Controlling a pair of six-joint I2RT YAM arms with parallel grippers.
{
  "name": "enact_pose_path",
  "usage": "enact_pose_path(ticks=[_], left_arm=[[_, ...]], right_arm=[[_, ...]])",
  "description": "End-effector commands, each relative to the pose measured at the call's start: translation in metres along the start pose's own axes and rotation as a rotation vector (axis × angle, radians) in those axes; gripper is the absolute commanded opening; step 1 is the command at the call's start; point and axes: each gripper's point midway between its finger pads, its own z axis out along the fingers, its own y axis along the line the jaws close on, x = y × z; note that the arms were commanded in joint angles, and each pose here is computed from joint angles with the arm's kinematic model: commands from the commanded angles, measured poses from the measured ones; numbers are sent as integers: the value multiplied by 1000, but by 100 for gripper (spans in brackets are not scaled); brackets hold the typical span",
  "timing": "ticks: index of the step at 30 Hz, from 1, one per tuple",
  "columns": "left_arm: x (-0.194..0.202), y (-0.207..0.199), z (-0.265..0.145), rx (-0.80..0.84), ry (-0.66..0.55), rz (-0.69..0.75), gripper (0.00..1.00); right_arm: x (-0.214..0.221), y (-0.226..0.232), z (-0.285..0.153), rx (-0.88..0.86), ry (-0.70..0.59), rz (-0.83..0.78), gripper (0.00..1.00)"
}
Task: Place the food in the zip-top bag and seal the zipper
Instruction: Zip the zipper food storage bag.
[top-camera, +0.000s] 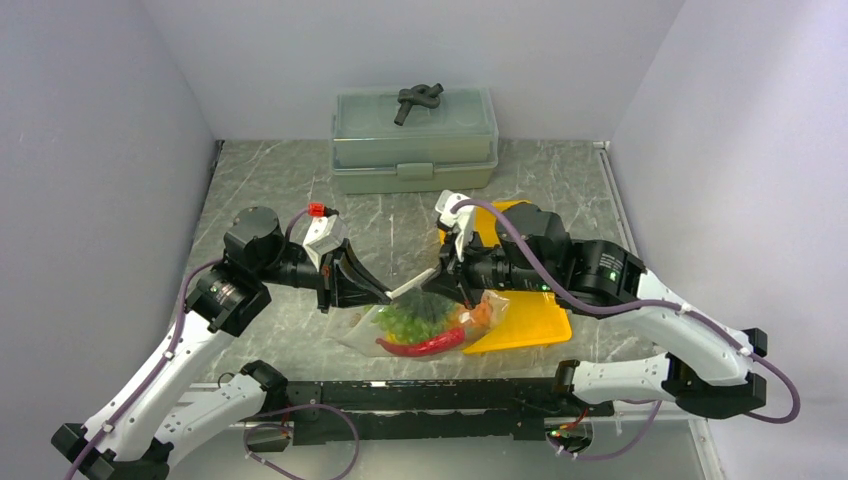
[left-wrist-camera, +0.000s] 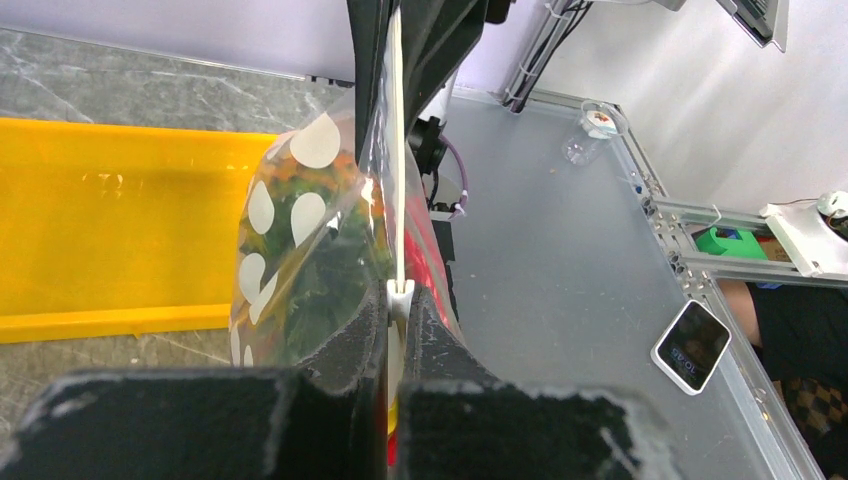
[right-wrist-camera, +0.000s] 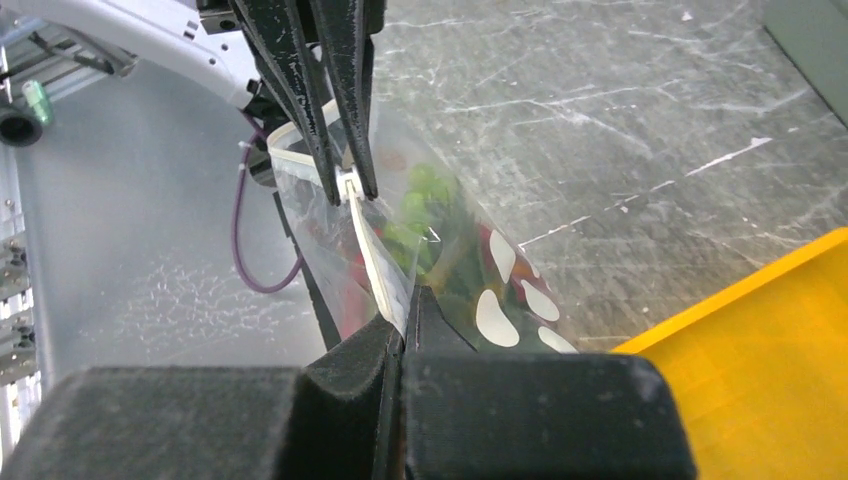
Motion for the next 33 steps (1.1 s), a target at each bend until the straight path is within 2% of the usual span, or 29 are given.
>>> enact_pose_path(ticks=[1,33], left_arm=[[8,-3,0,21,20,-28,0],[14,0,0,7,36,-46,0]], right_arm=[[-52,-9,-38,82,-216,17,0],[-60,-69,-134,467,-490,140,0]])
